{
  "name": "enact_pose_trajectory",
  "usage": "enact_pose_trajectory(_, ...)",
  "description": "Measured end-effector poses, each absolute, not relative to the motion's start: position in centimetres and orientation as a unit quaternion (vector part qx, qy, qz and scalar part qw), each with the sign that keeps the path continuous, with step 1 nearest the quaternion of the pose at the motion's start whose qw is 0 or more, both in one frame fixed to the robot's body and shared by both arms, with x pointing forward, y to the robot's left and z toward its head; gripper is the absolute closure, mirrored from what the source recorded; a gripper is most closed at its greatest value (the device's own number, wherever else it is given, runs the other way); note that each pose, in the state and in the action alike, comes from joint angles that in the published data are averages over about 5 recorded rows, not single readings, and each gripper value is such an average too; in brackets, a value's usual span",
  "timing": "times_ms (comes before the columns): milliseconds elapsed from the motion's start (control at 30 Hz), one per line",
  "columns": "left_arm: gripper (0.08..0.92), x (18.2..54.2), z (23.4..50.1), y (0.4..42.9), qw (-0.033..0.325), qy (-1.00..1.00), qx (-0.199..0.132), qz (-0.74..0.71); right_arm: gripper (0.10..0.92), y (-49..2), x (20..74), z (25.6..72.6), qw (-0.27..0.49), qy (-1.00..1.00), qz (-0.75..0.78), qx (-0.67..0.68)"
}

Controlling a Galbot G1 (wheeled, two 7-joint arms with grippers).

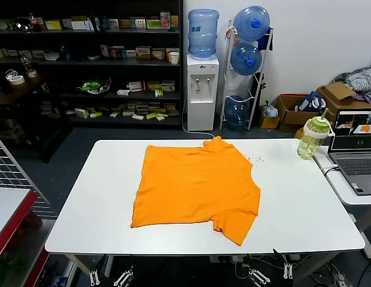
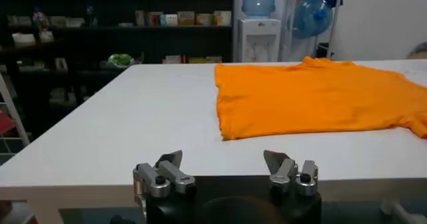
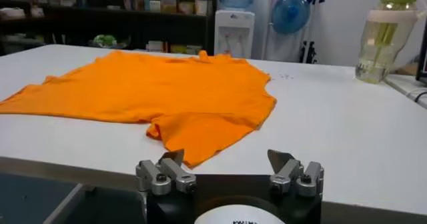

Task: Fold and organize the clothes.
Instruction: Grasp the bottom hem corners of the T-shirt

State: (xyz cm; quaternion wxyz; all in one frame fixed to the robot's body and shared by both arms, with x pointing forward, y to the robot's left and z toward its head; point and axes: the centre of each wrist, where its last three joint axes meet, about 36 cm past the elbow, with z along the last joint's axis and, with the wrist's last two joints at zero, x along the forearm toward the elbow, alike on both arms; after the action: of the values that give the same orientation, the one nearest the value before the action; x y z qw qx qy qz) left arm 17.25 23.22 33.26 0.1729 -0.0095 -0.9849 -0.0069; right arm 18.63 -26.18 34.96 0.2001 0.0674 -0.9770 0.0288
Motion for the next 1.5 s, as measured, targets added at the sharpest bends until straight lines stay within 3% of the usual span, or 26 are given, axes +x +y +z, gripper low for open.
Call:
enact_pose_trajectory(333,0.177,18.8,33.1,23.4,0.176,-0.984,-0.016,0.0,0.2,-25.7,20.5,34.2,0.196,-0.978,0.024,0.062)
enact_pose_trajectory(967,0.177,28.3,30.6,24.3,0.181,-0.983,-0.006,0.002,0.207,-22.8,27.6,31.0,0.213,-0.976,0.004,0.048)
enact_pose_trajectory(1167,0.228,29.9,30.1,24.4,0.188,-0.982,-0.003,0.001,0.332,-22.4,28.6,30.1,0.221,-0.974,0.007,0.048)
enact_pose_trajectory(1500,0.511,31.2,29.8,23.7,0.194,-0.981,-0.004,0.004,0.618,-22.2,28.8,29.8,0.226,-0.973,0.014,0.048)
